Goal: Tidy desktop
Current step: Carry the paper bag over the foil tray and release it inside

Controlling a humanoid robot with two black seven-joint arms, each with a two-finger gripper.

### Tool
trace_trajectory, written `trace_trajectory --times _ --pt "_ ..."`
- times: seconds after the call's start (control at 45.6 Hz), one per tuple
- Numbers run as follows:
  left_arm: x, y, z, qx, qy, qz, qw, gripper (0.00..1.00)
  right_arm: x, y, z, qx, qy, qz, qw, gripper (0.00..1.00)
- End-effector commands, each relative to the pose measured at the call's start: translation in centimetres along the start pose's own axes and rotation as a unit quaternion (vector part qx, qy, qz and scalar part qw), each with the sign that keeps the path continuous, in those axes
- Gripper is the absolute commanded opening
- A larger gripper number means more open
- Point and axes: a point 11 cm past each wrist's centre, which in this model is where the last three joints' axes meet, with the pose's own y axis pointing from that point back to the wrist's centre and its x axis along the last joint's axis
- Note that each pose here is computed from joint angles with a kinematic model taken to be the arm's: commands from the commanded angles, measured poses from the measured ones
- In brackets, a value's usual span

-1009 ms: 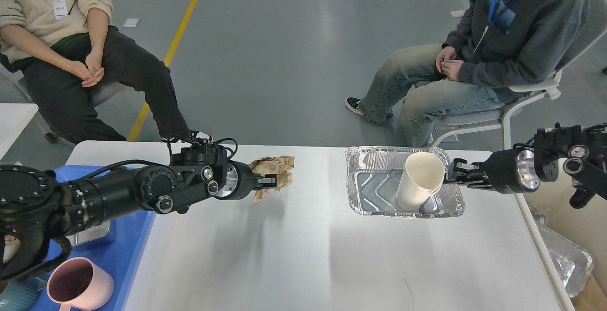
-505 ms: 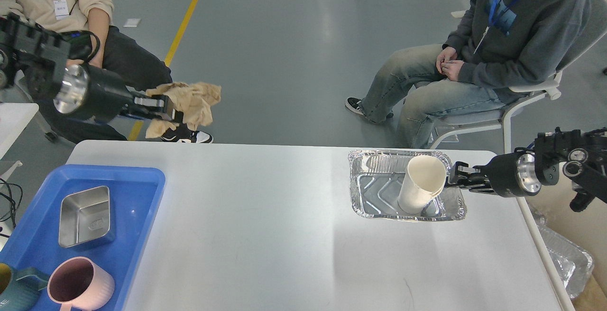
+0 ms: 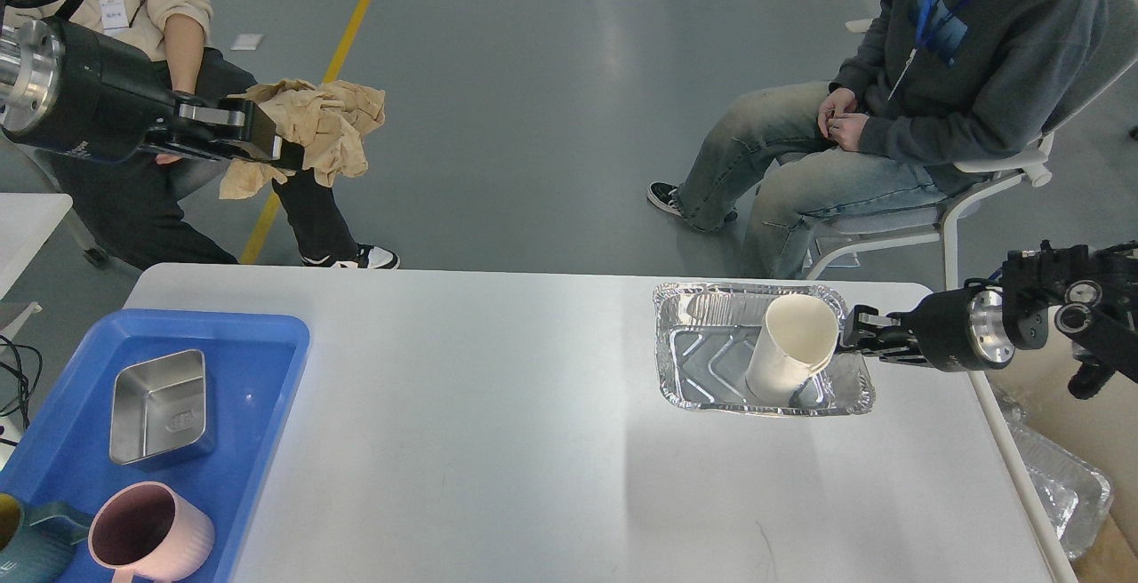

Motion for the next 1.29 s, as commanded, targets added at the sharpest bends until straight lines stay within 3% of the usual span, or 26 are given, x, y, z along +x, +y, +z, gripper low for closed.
trace_trajectory --times 0.0,0.132,0.329,0.483,0.834,1.272 --pt "0.0 -1.2 1.4 -0.013 -0.014 -0.009 1.000 0.00 0.0 0.1 0.0 0.000 0.001 0.000 1.000 0.00" --pt "-0.5 -3.5 4.7 -0.039 -0.048 -0.029 0.998 0.00 0.1 0.2 -0.2 0.002 0.002 0.000 1.000 0.00" --pt "-1.4 -9.5 12.2 -0.089 -0.102 -0.049 0.990 0.00 0.3 0.9 0.2 0.000 -0.002 0.006 1.000 0.00" --pt "-4.4 -15.3 16.3 -0.117 -0.105 -0.073 0.985 0.00 0.4 0.9 0.1 -0.001 -0.001 0.007 1.000 0.00" --pt "-7.5 -24.8 18.7 -0.100 -0.088 -0.068 0.989 0.00 0.5 1.1 0.0 0.001 -0.001 0.009 1.000 0.00" --pt "-9.7 -30.2 21.6 -0.099 -0.064 -0.048 0.992 0.00 0.6 1.1 0.0 0.002 -0.002 0.011 1.000 0.00"
